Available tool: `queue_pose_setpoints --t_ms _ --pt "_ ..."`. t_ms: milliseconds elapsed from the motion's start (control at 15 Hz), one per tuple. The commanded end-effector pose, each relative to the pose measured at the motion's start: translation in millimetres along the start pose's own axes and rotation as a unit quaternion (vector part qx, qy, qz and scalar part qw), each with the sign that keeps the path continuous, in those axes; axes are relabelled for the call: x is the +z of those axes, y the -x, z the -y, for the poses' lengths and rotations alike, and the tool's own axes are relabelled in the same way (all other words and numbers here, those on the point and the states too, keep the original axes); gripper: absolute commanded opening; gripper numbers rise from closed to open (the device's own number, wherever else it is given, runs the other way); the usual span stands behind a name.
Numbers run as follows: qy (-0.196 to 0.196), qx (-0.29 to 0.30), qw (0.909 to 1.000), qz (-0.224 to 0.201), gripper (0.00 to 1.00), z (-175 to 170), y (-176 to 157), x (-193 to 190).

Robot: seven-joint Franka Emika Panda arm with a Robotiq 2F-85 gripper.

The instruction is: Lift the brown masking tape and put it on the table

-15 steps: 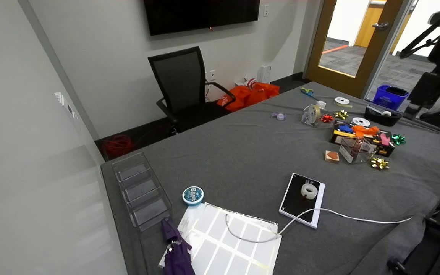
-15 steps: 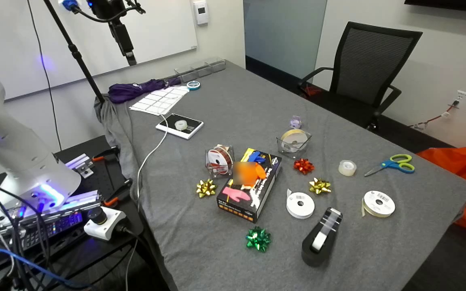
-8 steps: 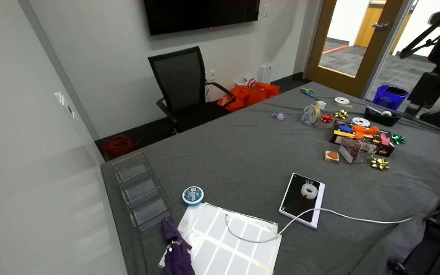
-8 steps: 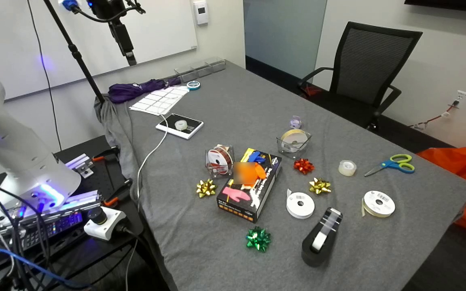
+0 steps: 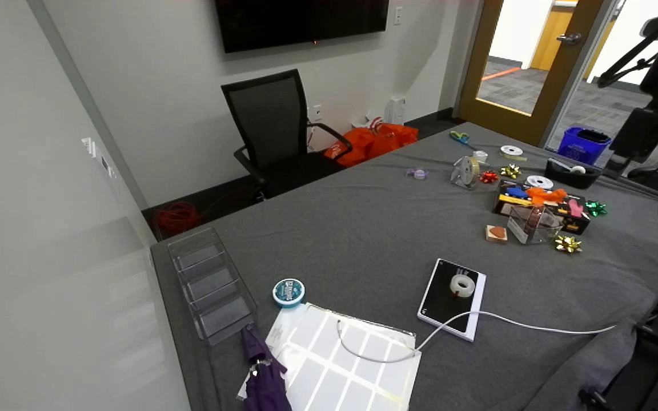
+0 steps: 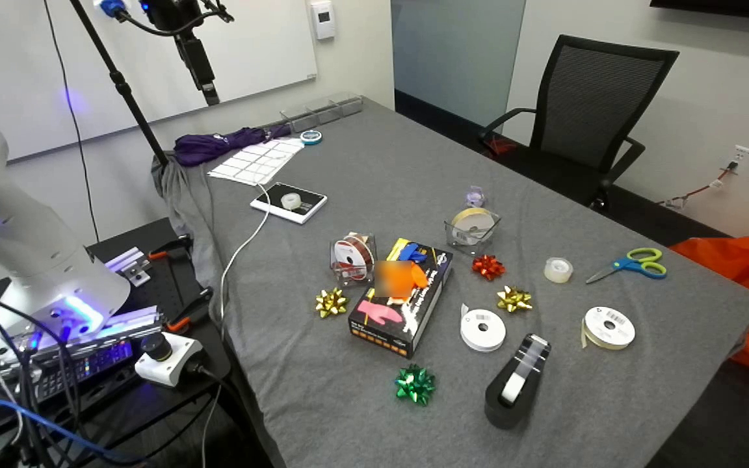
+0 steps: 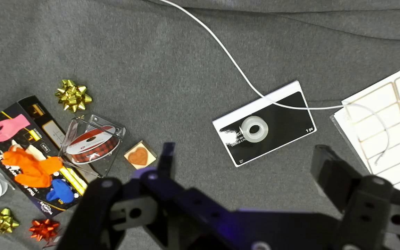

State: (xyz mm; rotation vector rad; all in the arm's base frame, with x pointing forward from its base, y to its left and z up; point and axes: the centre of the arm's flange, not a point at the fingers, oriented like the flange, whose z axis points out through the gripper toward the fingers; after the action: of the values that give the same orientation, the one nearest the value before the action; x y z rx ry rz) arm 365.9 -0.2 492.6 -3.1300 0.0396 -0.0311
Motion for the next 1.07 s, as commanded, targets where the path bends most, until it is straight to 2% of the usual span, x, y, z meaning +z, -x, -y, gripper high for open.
queue_pose_setpoints --t_ms 0,467,733,1000 --pt "0.0 0.0 1.0 0.0 1.0 0.0 0.0 0.0" --pt "-0.002 0.011 0.9999 -0.003 1.0 -0.4 -3.9 3.8" --pt "-0.029 0.097 0.9944 -0.031 1.0 -8.4 -22.6 5.7" --pt "-0.04 0.195 0.9786 -0.05 1.0 -37.3 -49.6 15.5"
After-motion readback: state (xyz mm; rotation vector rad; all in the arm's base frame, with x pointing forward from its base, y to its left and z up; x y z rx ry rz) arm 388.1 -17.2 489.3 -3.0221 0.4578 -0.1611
